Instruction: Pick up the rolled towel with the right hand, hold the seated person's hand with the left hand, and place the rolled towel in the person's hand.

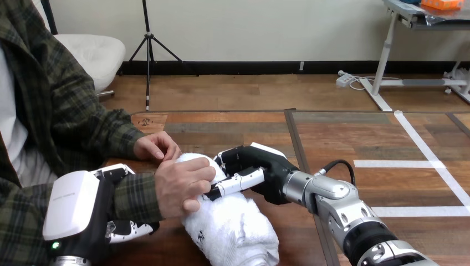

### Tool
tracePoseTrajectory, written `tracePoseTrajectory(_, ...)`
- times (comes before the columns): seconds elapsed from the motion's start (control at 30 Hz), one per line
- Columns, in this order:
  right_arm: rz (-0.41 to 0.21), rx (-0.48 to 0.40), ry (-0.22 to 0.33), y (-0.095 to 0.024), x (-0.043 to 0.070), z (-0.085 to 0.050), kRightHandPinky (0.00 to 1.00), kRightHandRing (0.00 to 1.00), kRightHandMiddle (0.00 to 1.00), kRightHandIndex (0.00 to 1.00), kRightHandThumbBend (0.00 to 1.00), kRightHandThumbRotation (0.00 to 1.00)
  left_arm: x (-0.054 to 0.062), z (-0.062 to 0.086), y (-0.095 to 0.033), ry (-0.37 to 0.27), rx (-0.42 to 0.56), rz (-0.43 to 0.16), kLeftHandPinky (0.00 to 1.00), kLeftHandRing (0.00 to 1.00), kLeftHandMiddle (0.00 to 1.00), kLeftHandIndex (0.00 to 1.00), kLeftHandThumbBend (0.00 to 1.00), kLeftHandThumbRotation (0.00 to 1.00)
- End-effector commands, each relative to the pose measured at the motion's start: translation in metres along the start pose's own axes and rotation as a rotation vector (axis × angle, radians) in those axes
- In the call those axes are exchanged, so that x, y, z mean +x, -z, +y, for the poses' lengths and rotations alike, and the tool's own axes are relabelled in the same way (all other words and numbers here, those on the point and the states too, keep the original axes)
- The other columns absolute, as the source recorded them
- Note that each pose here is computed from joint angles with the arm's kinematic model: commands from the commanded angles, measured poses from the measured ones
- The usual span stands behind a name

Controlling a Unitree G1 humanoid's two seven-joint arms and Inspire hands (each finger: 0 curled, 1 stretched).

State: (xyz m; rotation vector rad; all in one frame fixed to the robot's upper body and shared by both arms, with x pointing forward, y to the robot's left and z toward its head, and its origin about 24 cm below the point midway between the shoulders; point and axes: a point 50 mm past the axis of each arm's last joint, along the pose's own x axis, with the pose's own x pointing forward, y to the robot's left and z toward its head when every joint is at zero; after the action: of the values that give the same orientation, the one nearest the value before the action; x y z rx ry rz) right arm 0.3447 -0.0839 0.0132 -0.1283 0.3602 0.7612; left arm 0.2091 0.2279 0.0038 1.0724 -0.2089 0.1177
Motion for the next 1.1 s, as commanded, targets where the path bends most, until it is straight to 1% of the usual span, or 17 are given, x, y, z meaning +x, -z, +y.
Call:
tracePoseTrajectory(0.0,-0.342,-0.229,-0.079,-0.129,0.022,0.021,0.21,0.27,0.38,0.44,0.90,0.00,0.029,0.006,-0.025,-0.142,-0.139,-0.096,0.37,0.41,0.47,0.48,0.98,0.00)
tracePoseTrajectory(0.1,-0.352,-0.222,-0.083,-0.128,0.021,0.019,0.24,0.32,0.44,0.49,0.91,0.01,0.029,0.005,-0.023,-0.138,-0.138,-0.089,0.39,0.43,0.49,0.50,0.97,0.00)
tracePoseTrajectory(0.17,-0.360,-0.225,-0.082,-0.128,0.020,0.019,0.28,0.36,0.48,0.53,0.90,0.02,0.029,0.004,-0.021,-0.135,-0.136,-0.082,0.42,0.46,0.51,0.53,0.97,0.04)
tracePoseTrajectory(0.3,-0.369,-0.225,-0.076,-0.128,0.018,0.016,0.32,0.42,0.53,0.56,0.89,0.03,0.028,0.003,-0.018,-0.125,-0.141,-0.073,0.44,0.48,0.54,0.57,0.97,0.08)
tracePoseTrajectory(0.4,-0.375,-0.221,-0.067,-0.128,0.017,0.015,0.36,0.45,0.54,0.57,0.89,0.04,0.028,0.003,-0.016,-0.115,-0.140,-0.065,0.47,0.51,0.56,0.60,0.97,0.11)
tracePoseTrajectory(0.47,-0.374,-0.227,-0.060,-0.127,0.017,0.014,0.40,0.47,0.56,0.58,0.89,0.06,0.028,0.003,-0.015,-0.114,-0.135,-0.063,0.49,0.53,0.58,0.63,0.98,0.15)
tracePoseTrajectory(0.6,-0.381,-0.240,-0.050,-0.128,0.015,0.012,0.45,0.51,0.58,0.59,0.89,0.09,0.028,0.004,-0.013,-0.108,-0.134,-0.065,0.51,0.55,0.61,0.66,0.99,0.17)
tracePoseTrajectory(0.8,-0.389,-0.234,-0.033,-0.128,0.013,0.008,0.51,0.57,0.61,0.62,0.89,0.13,0.028,0.004,-0.009,-0.096,-0.122,-0.060,0.53,0.59,0.65,0.70,1.00,0.21)
tracePoseTrajectory(1.0,-0.398,-0.234,-0.011,-0.128,0.010,0.003,0.52,0.59,0.63,0.63,0.89,0.17,0.027,0.006,-0.006,-0.062,-0.082,-0.040,0.56,0.63,0.70,0.75,1.00,0.27)
tracePoseTrajectory(1.07,-0.400,-0.235,-0.005,-0.128,0.009,0.002,0.52,0.60,0.63,0.64,0.89,0.18,0.027,0.007,-0.005,-0.053,-0.073,-0.036,0.58,0.66,0.74,0.78,1.00,0.30)
